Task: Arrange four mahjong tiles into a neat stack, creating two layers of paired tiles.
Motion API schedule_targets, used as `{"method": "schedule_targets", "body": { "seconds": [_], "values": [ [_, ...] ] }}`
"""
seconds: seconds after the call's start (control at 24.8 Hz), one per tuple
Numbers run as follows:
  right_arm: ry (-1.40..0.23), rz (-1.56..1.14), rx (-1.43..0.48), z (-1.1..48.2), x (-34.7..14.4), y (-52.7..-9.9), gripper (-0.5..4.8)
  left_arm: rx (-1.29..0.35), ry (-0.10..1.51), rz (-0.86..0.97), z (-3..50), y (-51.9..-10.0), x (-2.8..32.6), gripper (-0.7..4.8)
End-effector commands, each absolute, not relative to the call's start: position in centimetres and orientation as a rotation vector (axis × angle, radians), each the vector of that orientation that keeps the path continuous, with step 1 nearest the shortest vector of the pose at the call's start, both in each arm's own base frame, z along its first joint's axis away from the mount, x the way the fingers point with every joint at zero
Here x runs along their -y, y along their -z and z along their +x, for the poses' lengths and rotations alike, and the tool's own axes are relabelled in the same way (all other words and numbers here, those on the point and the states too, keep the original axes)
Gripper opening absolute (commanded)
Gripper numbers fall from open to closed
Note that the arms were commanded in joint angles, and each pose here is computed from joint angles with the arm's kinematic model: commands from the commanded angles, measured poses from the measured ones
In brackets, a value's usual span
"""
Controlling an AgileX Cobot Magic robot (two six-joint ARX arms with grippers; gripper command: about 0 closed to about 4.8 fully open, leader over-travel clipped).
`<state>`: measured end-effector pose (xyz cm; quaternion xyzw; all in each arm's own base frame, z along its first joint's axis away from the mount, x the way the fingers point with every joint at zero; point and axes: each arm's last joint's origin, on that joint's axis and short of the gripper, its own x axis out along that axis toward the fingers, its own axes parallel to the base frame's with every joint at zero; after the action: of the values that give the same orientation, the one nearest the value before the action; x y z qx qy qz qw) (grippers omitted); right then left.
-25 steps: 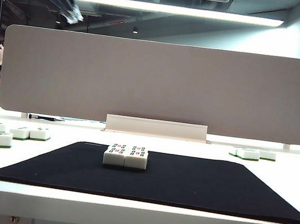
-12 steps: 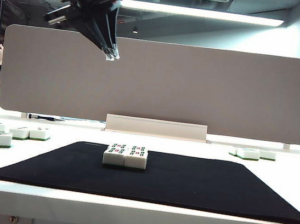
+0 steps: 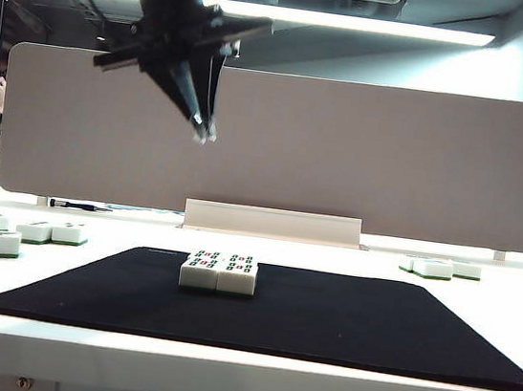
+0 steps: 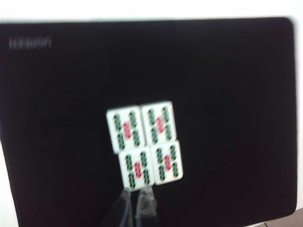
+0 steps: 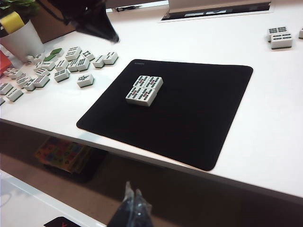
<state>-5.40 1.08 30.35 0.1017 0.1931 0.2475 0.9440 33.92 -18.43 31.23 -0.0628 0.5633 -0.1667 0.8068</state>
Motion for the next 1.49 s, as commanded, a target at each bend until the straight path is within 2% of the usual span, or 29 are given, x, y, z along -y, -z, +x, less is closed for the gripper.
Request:
{"method": "schedule_targets", "body": {
  "seconds": [0.04,0.16,0.28,0.4,0.44,0.48,0.57,0.77,0.85,0.89,1.01,1.09,1.13,1.25,1.49],
  "values": [
    [-0.486,0.194,-0.361,-5.6,-1.0,-30.5,-0.01,-1.343,0.259,-0.196,33.3,-30.0,18.9,0.27],
    [-0.486,0.193,-0.358,-5.6,-1.0,-30.5,-0.01,-1.337,0.24,-0.236,33.5,-29.8,19.2,0.27],
    [-0.486,0.194,-0.358,-5.6,-1.0,-30.5,-0.01,-1.353,0.292,-0.28,33.5,-29.9,19.4,0.27],
    [-0.487,0.194,-0.358,-5.6,-1.0,-30.5,-0.01,-1.373,0.251,-0.327,33.2,-29.8,20.0,0.33],
    [-0.486,0.194,-0.358,-5.6,-1.0,-30.5,-0.01,-1.378,0.239,-0.336,33.1,-29.7,20.1,0.56],
    [-0.487,0.194,-0.358,-5.6,-1.0,-30.5,-0.01,-1.375,0.216,-0.331,33.1,-29.6,20.3,1.23],
    [-0.486,0.194,-0.358,-5.6,-1.0,-30.5,-0.01,-1.373,0.196,-0.292,32.7,-29.0,21.4,2.21],
    [-0.487,0.194,-0.358,-5.6,-1.0,-30.5,-0.01,-1.382,0.166,-0.165,31.7,-26.8,24.6,2.25],
    [-0.487,0.194,-0.358,-5.6,-1.0,-30.5,-0.01,-1.396,0.163,-0.13,31.5,-25.8,25.6,3.39],
    [-0.487,0.194,-0.359,-5.6,-1.0,-30.5,-0.01,-1.4,0.163,-0.123,31.5,-25.6,25.8,3.76],
    [-0.487,0.194,-0.359,-5.6,-1.0,-30.5,-0.01,-1.408,0.159,-0.11,31.5,-25.0,26.1,3.83],
    [-0.487,0.194,-0.359,-5.6,-1.0,-30.5,-0.01,-1.388,0.131,-0.089,31.5,-25.0,26.0,4.28],
    [-0.486,0.194,-0.359,-5.6,-1.0,-30.5,-0.01,-1.354,0.093,-0.061,31.7,-25.0,25.9,4.7],
    [-0.487,0.194,-0.359,-5.6,-1.0,-30.5,-0.01,-1.313,0.048,-0.036,32.0,-24.8,25.7,4.76],
    [-0.486,0.194,-0.359,-5.6,-1.0,-30.5,-0.01,-1.355,0.034,-0.012,32.6,-22.8,26.1,4.79]
  ]
}}
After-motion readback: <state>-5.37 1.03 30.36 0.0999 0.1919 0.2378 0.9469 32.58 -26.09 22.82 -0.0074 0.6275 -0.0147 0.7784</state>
